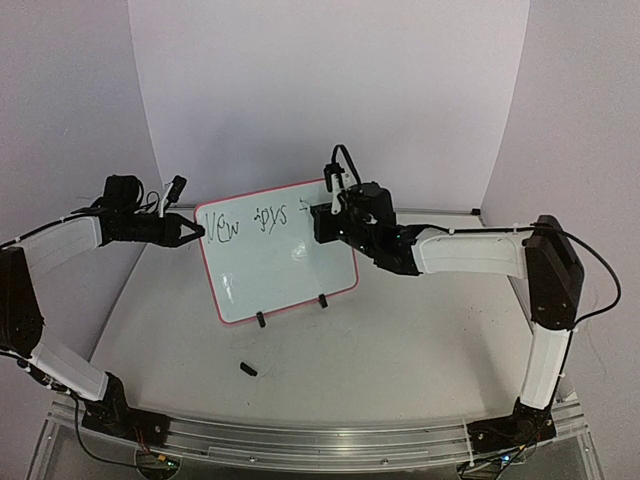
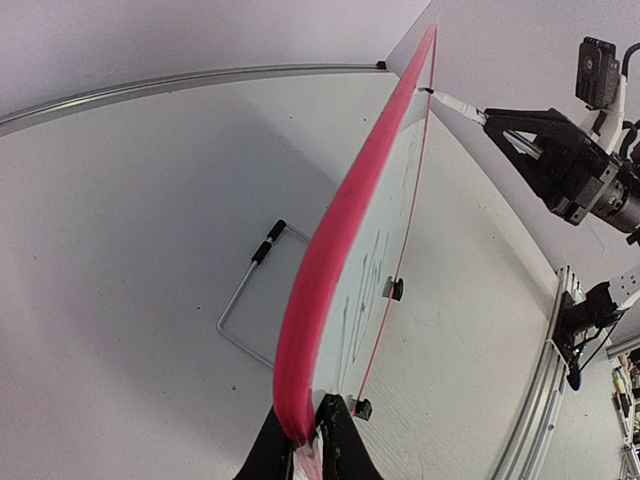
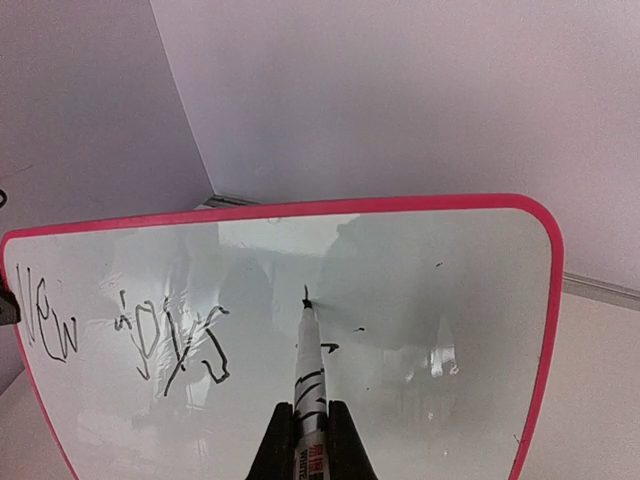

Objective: Write a sentence on the whiteboard
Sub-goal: Write on the whiteboard with the whiteboard marker without the cap.

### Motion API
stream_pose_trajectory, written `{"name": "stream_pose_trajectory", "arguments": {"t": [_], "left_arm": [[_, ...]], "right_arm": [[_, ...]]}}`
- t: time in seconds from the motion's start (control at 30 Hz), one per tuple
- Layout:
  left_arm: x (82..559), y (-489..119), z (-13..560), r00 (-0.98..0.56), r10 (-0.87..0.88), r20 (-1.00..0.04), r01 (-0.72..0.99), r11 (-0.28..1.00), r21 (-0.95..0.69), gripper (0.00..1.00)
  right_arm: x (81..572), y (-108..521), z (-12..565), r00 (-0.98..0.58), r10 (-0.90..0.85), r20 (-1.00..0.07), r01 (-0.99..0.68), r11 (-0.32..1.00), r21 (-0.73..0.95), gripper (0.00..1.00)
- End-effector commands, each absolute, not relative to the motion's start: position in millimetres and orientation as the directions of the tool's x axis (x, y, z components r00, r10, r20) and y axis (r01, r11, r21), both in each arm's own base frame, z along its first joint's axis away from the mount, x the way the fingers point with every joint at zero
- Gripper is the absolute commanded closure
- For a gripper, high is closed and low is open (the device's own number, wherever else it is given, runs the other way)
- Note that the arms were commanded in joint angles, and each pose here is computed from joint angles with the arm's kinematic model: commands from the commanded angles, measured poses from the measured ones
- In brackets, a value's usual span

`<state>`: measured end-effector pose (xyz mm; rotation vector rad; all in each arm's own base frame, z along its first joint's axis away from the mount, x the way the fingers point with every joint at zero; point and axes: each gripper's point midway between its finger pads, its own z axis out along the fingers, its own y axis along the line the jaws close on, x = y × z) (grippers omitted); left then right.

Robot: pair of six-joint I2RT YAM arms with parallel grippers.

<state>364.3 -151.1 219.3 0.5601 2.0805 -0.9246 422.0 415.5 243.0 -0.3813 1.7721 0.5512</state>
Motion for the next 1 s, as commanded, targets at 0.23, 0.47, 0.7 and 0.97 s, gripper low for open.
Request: {"name": "stream_pose_trajectory", "arguments": {"t": [0.23,0.47,0.7,0.97], "left_arm": [[373,-140,205,-0.635,0.096,-0.766,0.587,0.705,-0.398,1.00],[373,-140,206,-0.633,0.097,-0.768,0.588,0.705,-0.396,1.00],[373,-140,205,-0.634,0.096,-0.767,0.587,0.705,-0.396,1.00],[373,-140,205,-0.634,0.095,-0.767,0.587,0.705,-0.397,1.00]], "right_arm": [[420,407,229,-0.302,0.026,-0.953,-0.491,0.852,0.179,1.00],[415,404,215,-0.333,0.023,-0.943,-0.490,0.850,0.194,1.00],[417,396,220,-0.319,0.030,-0.947,-0.460,0.869,0.182,1.00],[423,390,241,-0.275,0.051,-0.960,-0.425,0.889,0.169,1.00]]}}
